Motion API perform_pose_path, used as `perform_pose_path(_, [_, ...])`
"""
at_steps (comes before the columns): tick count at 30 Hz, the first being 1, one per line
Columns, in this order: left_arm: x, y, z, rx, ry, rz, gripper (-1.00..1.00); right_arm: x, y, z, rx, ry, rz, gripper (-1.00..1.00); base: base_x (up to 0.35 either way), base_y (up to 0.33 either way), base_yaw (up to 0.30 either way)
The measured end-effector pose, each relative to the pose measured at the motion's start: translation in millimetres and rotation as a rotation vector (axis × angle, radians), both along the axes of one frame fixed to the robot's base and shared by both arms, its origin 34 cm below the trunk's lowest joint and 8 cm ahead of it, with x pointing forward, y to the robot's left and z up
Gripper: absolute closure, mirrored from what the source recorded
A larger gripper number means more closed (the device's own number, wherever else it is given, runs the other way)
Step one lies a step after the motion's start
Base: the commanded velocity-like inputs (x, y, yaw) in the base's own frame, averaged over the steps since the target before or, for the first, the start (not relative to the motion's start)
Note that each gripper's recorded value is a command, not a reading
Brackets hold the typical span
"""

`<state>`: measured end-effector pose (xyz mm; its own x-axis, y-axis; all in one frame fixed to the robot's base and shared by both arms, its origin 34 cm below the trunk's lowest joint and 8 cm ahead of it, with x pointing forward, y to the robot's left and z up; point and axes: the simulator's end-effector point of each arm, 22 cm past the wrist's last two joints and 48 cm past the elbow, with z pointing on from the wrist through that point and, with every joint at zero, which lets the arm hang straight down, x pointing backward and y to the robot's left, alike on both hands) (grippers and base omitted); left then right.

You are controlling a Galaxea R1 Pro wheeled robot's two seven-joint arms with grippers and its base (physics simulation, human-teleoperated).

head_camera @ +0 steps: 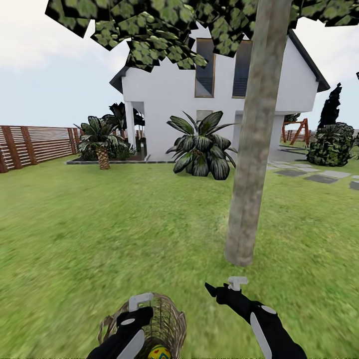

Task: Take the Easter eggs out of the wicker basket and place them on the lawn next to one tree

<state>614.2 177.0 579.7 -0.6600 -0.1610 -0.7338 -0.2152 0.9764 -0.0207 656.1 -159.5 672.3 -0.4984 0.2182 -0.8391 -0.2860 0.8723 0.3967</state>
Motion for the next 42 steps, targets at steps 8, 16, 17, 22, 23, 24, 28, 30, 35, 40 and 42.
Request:
perform_pose_path(8, [-1.8,-1.4,-15.5,0.0,-0.001,-0.004,-1.0,-2.4,0.0,-15.9,0.0,0.0,0.0,-1.0,0.0,0.0,0.0])
perform_pose_path(16, [-5.1,-1.9,-32.5,0.0,0.004,-0.008,-1.0,-5.1,0.0,-32.1,0.0,-0.001,0.0,-1.0,0.0,0.0,0.0])
perform_pose_path(17, [-5.5,-2.1,-34.8,0.001,0.006,-0.01,-1.0,-5.4,0.0,-34.1,0.0,-0.001,0.0,-1.0,0.0,0.0,0.0])
perform_pose_path(22, [-10.5,-9.4,-49.7,-0.009,0.039,-0.048,-1.0,-7.3,0.2,-44.3,0.001,-0.001,0.001,-1.0,0.0,0.0,0.0])
perform_pose_path(23, [-13.7,-11.4,-54.7,-0.008,0.061,-0.062,-1.0,-7.7,0.1,-46.4,0.001,-0.001,0.001,-1.0,0.0,0.0,0.0])
perform_pose_path(24, [-15.7,-12.3,-58.4,-0.007,0.073,-0.069,-1.0,-8.0,0.0,-48.5,0.001,-0.001,0.0,-1.0,0.0,0.0,0.0])
perform_pose_path(28, [-23.9,-15.4,-73.0,-0.011,0.12,-0.087,-1.0,-9.6,0.0,-56.7,0.002,-0.001,0.001,-1.0,0.0,0.0,0.0])
perform_pose_path(30, [-25.2,-16.0,-77.7,-0.014,0.127,-0.089,-1.0,-10.4,0.1,-60.8,0.002,-0.002,0.001,-1.0,0.0,0.0,0.0])
perform_pose_path(35, [-28.2,-16.5,-89.1,-0.017,0.133,-0.09,-1.0,-12.5,0.2,-71.3,0.002,-0.002,0.002,-1.0,0.0,0.0,0.0])
perform_pose_path(40, [-29.3,-16.6,-93.7,-0.017,0.134,-0.09,-1.0,-13.3,0.1,-75.5,0.002,-0.002,0.001,-1.0,0.0,0.0,0.0])
perform_pose_path(42, [-29.2,-16.3,-93.5,-0.017,0.134,-0.09,-1.0,-13.3,0.1,-75.5,0.002,-0.002,0.001,-1.0,0.0,0.0,0.0])
